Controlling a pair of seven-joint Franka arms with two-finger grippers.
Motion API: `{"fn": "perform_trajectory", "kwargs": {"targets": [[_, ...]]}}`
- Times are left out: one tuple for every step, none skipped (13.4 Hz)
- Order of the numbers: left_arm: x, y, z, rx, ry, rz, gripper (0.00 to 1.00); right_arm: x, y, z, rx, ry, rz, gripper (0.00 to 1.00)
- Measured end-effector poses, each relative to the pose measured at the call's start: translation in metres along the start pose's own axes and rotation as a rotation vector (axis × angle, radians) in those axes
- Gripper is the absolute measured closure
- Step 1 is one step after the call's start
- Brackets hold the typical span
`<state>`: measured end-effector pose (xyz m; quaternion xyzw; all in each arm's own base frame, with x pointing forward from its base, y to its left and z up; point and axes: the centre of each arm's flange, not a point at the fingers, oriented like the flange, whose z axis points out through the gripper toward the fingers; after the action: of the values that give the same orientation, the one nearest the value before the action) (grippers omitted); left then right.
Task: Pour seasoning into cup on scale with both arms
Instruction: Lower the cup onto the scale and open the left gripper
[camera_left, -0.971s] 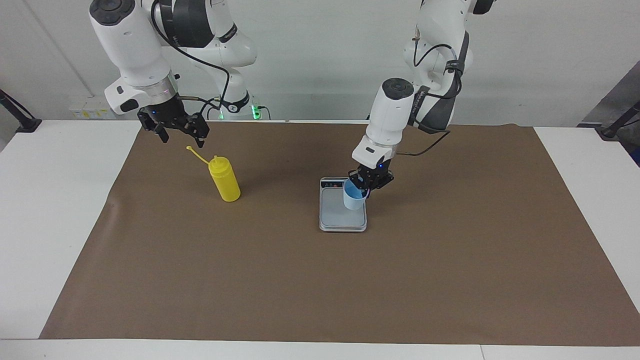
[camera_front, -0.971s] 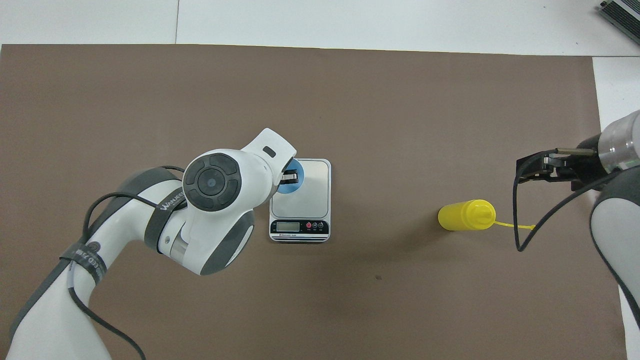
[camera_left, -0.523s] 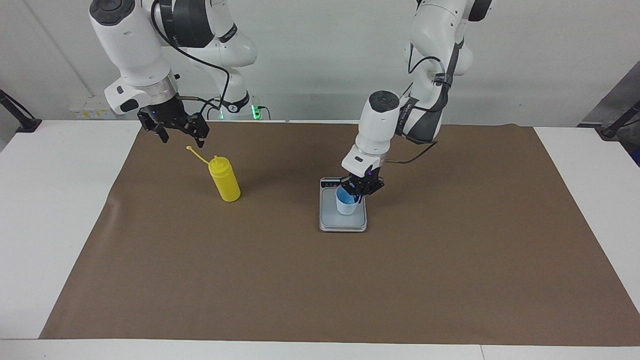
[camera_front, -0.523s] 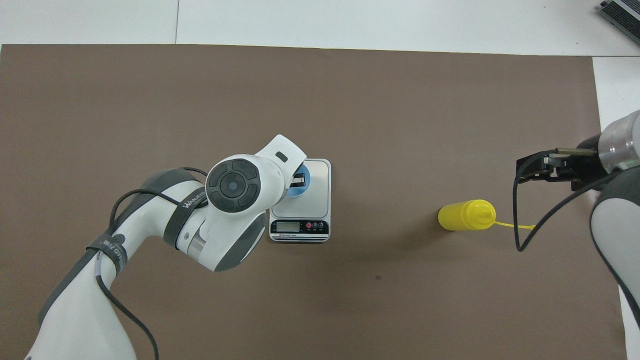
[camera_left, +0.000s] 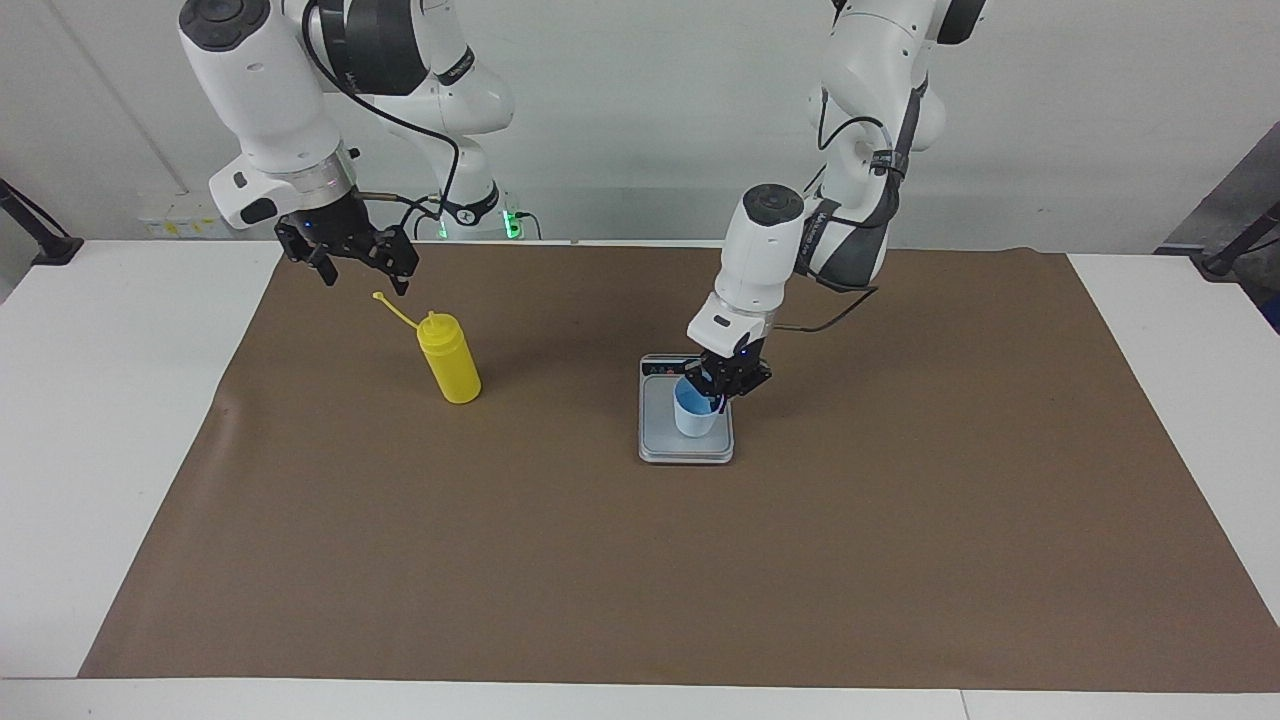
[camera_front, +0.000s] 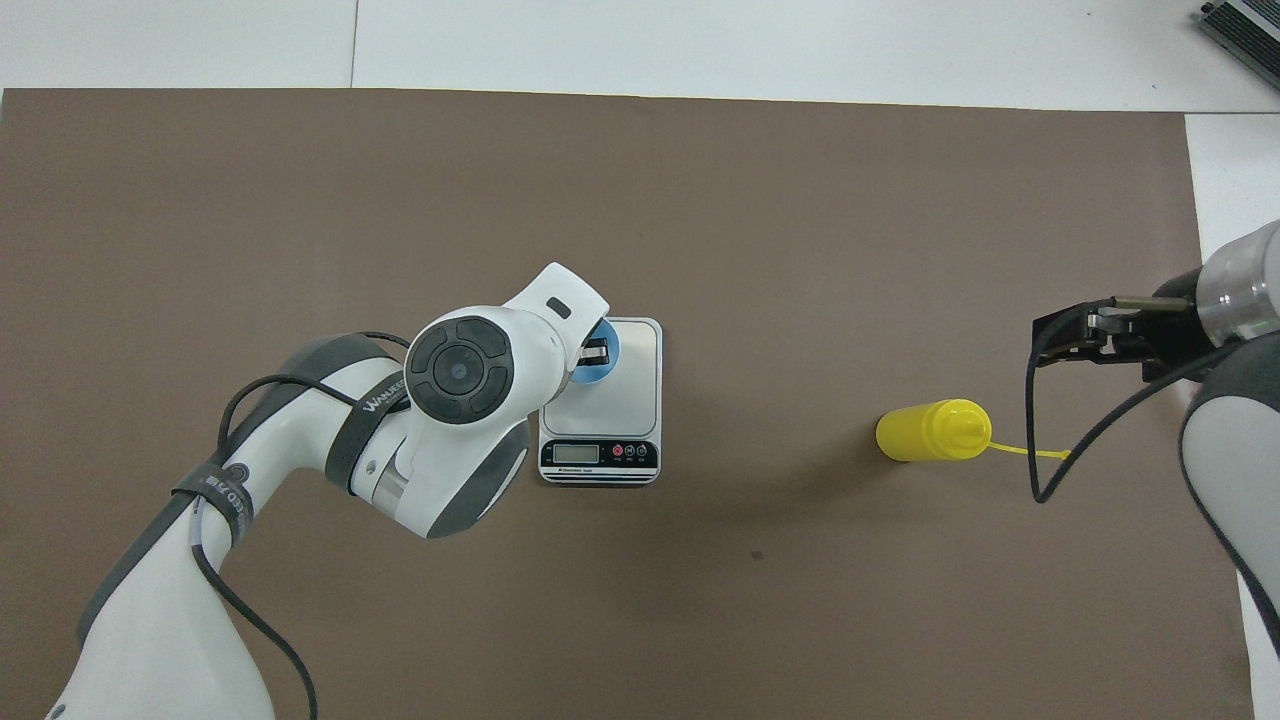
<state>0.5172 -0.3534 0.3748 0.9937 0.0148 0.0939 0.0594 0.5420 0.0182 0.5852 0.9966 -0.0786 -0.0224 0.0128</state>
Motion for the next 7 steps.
{"fn": "perform_trajectory", "kwargs": {"targets": [[-0.0007,0.0006,0.0005,0.000,-0.001,0.002,0.96,0.0000,0.0000,0.0000,0.000,0.000,0.000,0.00],[-0.0019,0.0011,0.0015,0.001,-0.003,0.003,0.96,0.0000,0.0000,0.0000,0.000,0.000,0.000,0.00],[-0.0029,0.0006,0.0031,0.003,-0.006,0.004,0.91,0.0000,0.0000,0.0000,0.000,0.000,0.000,0.00],[-0.0035,0.0000,0.0042,0.005,-0.008,0.004,0.79,0.0000,0.0000,0.0000,0.000,0.000,0.000,0.00],[-0.0038,-0.0002,0.0049,0.006,-0.009,0.004,0.67,0.0000,0.0000,0.0000,0.000,0.000,0.000,0.00],[-0.0038,-0.0003,0.0050,0.006,-0.009,0.004,0.56,0.0000,0.0000,0.0000,0.000,0.000,0.000,0.00],[-0.0032,-0.0007,0.0046,0.007,-0.009,0.003,0.44,0.0000,0.0000,0.0000,0.000,0.000,0.000,0.00]]}}
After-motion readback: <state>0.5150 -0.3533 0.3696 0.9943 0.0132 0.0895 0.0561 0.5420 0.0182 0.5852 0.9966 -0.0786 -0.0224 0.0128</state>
